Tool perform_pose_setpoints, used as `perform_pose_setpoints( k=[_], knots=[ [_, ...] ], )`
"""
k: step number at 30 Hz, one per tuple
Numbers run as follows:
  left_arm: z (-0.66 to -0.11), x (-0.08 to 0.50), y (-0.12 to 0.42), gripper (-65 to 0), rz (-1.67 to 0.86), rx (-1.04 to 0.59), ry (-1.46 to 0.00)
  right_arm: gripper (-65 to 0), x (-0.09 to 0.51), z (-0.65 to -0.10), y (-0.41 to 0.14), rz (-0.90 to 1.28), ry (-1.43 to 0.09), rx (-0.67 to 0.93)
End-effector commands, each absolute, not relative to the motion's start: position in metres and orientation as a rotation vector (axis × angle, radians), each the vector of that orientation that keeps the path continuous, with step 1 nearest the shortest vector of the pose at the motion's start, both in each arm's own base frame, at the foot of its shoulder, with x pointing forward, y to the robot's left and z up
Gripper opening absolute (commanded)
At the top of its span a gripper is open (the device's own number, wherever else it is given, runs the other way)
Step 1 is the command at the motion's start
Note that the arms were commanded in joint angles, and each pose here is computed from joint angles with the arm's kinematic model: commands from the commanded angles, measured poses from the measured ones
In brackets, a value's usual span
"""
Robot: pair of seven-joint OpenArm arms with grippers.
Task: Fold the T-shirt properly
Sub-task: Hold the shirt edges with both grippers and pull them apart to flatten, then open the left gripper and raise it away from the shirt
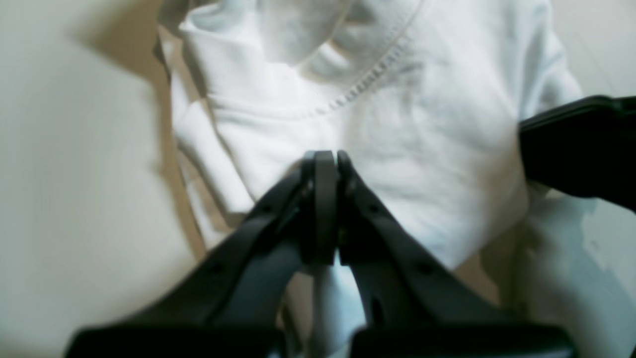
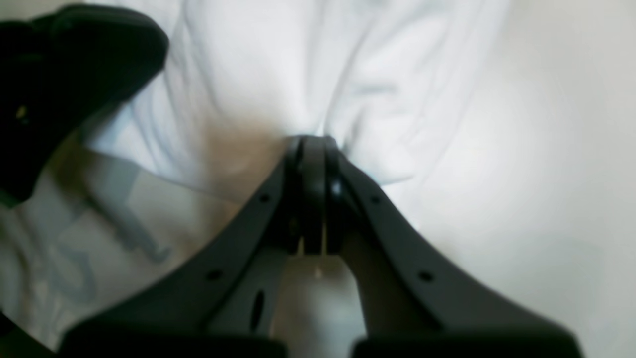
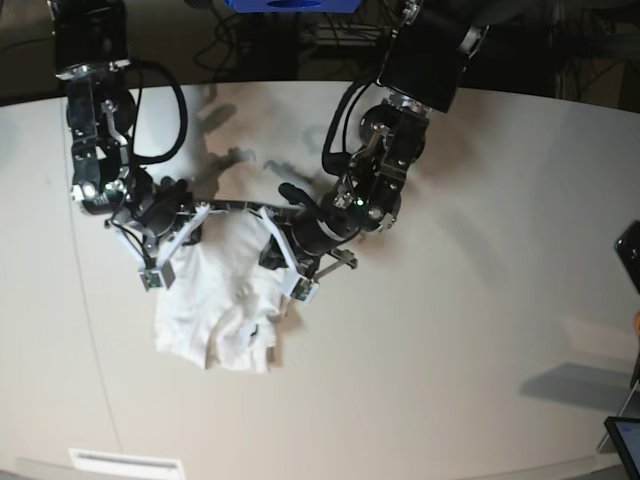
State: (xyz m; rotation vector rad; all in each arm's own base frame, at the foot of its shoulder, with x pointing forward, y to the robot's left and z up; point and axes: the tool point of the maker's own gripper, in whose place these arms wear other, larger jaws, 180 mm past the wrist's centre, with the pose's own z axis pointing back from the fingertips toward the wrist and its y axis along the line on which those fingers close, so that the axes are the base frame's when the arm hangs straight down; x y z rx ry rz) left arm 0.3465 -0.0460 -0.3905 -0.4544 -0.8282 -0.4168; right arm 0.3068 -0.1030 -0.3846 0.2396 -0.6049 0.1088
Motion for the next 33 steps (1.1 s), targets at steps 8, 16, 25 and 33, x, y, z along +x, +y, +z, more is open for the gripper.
perform_pose_setpoints(
  k=[8,16,25,33],
  knots=[
    [-0.383,0.358,-0.038,-65.0,-0.444,-0.387,-0.863,-65.0,0.310,-0.411,-0.109,0.098,-0.593,0.222],
    [-0.366,0.360,-0.042,-65.0,-0.448,-0.401,-0.905,-65.0,0.311,-0.388,-0.101,0.124,-0.655,0.238],
    [-0.299,0.364,-0.051,-65.0,-0.466,-0.442,-1.083,-65.0,0.319,-0.326,-0.084,0.182,-0.816,0.268],
    [-0.253,0.374,-0.027,-65.0,-0.416,-0.407,-1.218,-65.0,0.336,-0.296,-0.102,0.157,-0.910,0.236]
  ],
)
